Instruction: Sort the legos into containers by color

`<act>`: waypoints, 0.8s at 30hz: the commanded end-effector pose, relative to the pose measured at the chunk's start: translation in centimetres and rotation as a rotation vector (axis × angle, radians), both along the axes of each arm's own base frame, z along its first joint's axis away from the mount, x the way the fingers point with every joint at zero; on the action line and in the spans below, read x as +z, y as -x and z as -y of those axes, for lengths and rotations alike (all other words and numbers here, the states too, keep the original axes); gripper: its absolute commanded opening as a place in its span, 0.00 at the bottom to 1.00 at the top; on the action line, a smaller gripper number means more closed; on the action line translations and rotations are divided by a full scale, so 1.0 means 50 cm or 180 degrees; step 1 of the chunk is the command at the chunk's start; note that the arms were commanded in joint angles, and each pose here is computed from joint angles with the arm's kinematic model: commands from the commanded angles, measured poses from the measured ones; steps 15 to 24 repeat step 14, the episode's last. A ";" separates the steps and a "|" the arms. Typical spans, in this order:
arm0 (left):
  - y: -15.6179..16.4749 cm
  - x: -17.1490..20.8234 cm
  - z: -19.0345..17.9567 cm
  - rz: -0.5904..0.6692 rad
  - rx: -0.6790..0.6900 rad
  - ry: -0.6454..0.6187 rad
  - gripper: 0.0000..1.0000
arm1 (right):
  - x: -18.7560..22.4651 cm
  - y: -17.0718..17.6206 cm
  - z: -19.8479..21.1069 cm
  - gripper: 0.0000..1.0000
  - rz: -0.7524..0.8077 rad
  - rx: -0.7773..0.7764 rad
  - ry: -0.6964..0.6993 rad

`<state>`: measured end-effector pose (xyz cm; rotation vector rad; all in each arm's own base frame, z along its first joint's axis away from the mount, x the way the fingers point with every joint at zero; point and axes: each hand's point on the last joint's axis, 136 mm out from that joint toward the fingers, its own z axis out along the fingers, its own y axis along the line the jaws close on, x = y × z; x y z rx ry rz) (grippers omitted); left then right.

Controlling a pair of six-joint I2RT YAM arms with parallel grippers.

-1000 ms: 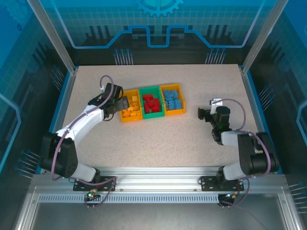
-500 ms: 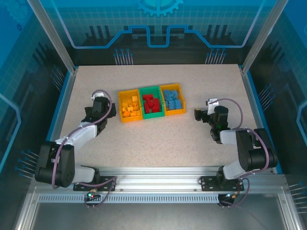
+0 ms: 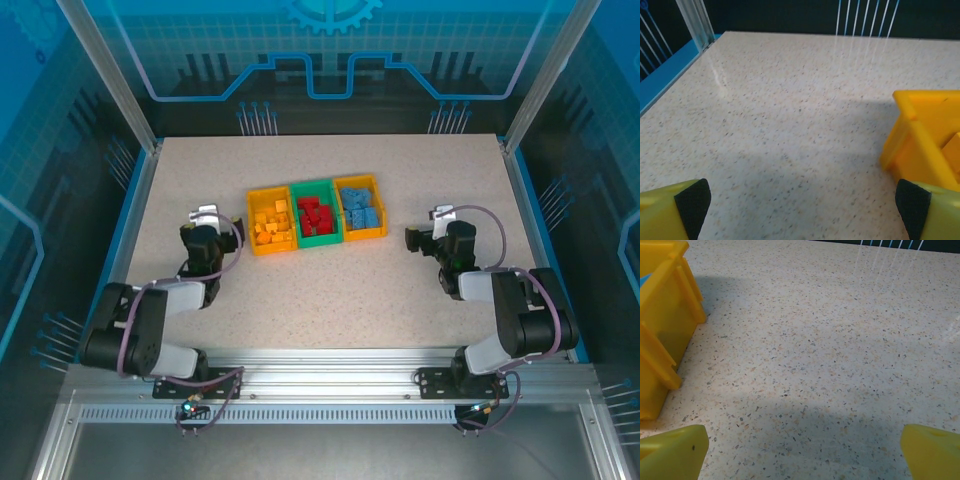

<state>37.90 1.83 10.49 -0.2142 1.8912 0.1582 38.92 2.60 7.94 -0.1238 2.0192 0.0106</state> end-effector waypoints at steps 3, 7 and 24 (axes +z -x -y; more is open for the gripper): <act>-0.008 -0.008 0.013 0.0236 -0.0173 0.0081 0.99 | 0.028 -0.016 -0.004 1.00 0.0153 0.0054 0.0014; -0.032 -0.019 0.011 0.0040 -0.0251 0.0191 0.99 | 0.027 -0.016 -0.009 1.00 0.0143 0.0105 0.0015; -0.032 -0.019 0.011 0.0038 -0.0256 0.0187 0.99 | 0.028 -0.016 -0.009 1.00 0.0150 0.0105 0.0006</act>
